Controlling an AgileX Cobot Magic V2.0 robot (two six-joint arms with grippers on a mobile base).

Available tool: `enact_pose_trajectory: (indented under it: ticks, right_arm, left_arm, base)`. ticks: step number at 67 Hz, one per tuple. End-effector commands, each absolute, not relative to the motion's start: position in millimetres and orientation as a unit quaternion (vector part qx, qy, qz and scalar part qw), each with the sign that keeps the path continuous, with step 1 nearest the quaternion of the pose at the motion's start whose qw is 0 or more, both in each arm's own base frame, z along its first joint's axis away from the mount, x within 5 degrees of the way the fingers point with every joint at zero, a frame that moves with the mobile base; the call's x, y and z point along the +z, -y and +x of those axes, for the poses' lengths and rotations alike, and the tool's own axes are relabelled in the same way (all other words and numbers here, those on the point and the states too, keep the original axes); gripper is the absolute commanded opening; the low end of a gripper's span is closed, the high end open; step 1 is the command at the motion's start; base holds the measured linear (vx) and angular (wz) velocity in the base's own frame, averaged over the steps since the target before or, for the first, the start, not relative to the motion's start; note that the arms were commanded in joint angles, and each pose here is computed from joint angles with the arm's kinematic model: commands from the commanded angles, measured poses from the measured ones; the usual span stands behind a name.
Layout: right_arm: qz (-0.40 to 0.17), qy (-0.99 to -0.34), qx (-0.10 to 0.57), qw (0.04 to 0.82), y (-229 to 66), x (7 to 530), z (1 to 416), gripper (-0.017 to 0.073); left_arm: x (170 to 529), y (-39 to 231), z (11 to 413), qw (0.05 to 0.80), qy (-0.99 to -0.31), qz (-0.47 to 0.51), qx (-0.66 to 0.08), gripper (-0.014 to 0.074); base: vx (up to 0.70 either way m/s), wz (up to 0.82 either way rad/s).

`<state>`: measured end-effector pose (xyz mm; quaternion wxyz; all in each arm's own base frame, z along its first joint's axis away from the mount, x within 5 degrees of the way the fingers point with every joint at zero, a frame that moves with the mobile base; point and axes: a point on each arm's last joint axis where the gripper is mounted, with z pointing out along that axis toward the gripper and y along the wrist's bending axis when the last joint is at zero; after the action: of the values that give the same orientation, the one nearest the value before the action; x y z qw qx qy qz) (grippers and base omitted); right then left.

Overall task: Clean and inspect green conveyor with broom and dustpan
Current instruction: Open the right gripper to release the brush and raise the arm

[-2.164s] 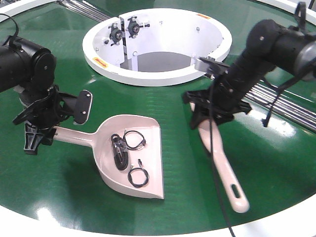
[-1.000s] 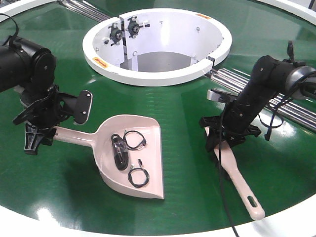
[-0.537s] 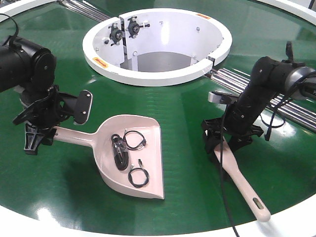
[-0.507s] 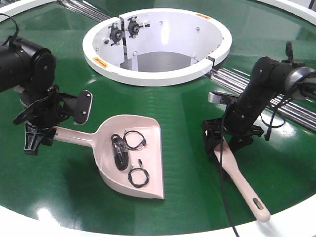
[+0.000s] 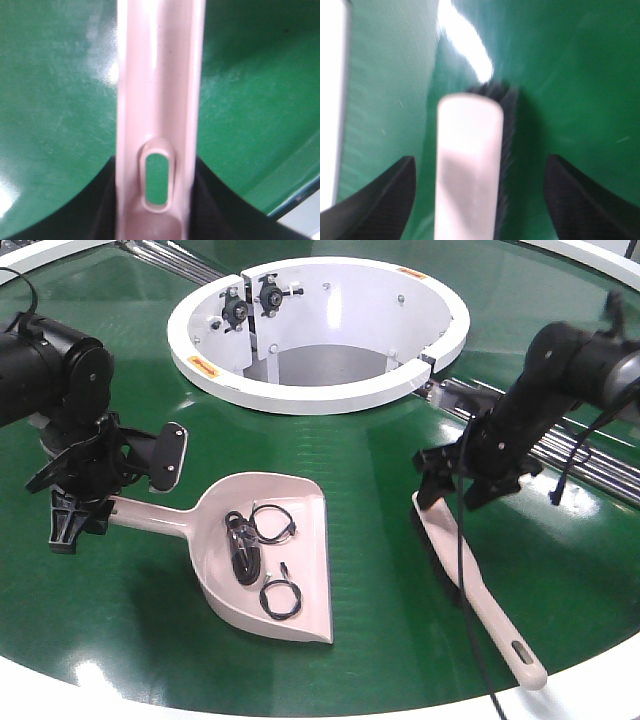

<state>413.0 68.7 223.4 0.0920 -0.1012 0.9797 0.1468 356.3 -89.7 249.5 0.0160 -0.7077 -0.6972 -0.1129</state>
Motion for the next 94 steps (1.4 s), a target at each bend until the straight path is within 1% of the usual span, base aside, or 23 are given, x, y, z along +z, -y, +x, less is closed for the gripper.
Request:
enact_pose_trajectory:
  ticks: [1,5,14,20,23,30,32,36,43,50,53,58,65,72,80,94]
  right_arm:
    - [-0.112,-0.96,0.127,0.223,-63.0,293.8,404.5,0.0521]
    - [-0.113,-0.951,0.111,0.265,-59.7,311.8,398.7,0.0521]
    - [-0.107,-0.911,0.078,0.39,-50.4,357.4,365.6,0.052]
    - [-0.099,-0.878,0.059,0.465,-43.4,375.4,332.2,0.0519]
    - [-0.095,-0.862,0.052,0.496,-39.7,380.3,309.2,0.0519]
    - [-0.088,-0.825,0.037,0.557,-32.1,384.7,261.6,0.0503]
    - [-0.086,-0.821,0.035,0.563,-30.7,380.5,251.0,0.0494]
    - [-0.082,-0.799,0.033,0.595,-26.8,382.7,219.6,0.0454]
    - [-0.076,-0.764,0.03,0.64,-20.8,376.8,168.1,0.034]
    - [-0.07,-0.724,0.028,0.686,-15.5,367.3,120.9,0.0181]
    - [-0.069,-0.705,0.026,0.706,-13.3,361.8,100.5,0.0087]
    - [-0.067,-0.671,0.027,0.738,-10.3,354.0,70.5,-0.0015]
    - [-0.063,-0.616,0.026,0.785,-6.4,342.8,30.7,-0.0009]
    - [-0.064,-0.587,0.027,0.806,-4.5,328.9,5.4,-0.0003]
    - [-0.068,-0.668,0.051,0.74,-8.7,315.6,18.2,-0.0003]
    - [-0.08,-0.727,0.033,0.681,-10.0,308.0,43.2,-0.0003]
  left_arm:
    - [270.4,93.0,348.9,-0.001,0.695,-0.709,-0.114,-0.0006]
    - [270.4,93.0,348.9,-0.001,0.695,-0.709,-0.114,-0.0006]
    - [270.4,93.0,348.9,-0.001,0.695,-0.709,-0.114,-0.0006]
    - [270.4,93.0,348.9,-0.001,0.695,-0.709,-0.114,-0.0006]
    - [270.4,93.0,348.9,-0.001,0.695,-0.709,-0.114,-0.0006]
    - [270.4,93.0,348.9,-0.001,0.695,-0.709,-0.114,-0.0006]
    - [270.4,93.0,348.8,0.0,0.695,-0.709,-0.114,-0.0006]
    - [270.4,93.0,348.8,0.0,0.695,-0.709,-0.114,-0.0006]
    - [270.4,93.0,348.8,0.0,0.695,-0.709,-0.114,-0.0006]
    - [270.4,93.0,348.8,0.0,0.695,-0.709,-0.114,-0.0006]
    - [270.4,93.0,348.8,0.0,0.695,-0.709,-0.114,-0.0006]
    - [270.4,93.0,348.8,0.0,0.695,-0.709,-0.114,-0.0006]
    - [270.4,93.0,348.8,0.0,0.695,-0.709,-0.114,-0.0006]
    - [270.4,93.0,348.8,0.0,0.695,-0.709,-0.114,-0.0006]
    - [270.0,93.1,349.1,-0.001,0.695,-0.71,-0.114,-0.0006]
    - [270.0,93.2,349.0,-0.001,0.695,-0.709,-0.114,-0.0006]
  base:
    - [0.0,0.0]
    - [0.0,0.0]
    - [0.0,0.0]
    - [0.0,0.0]
    - [0.0,0.0]
    - [0.0,0.0]
    - [0.0,0.0]
    - [0.0,0.0]
    - [0.0,0.0]
    - [0.0,0.0]
    - [0.0,0.0]
    - [0.0,0.0]
    - [0.0,0.0]
    - [0.0,0.0]
    - [0.0,0.0]
    - [0.0,0.0]
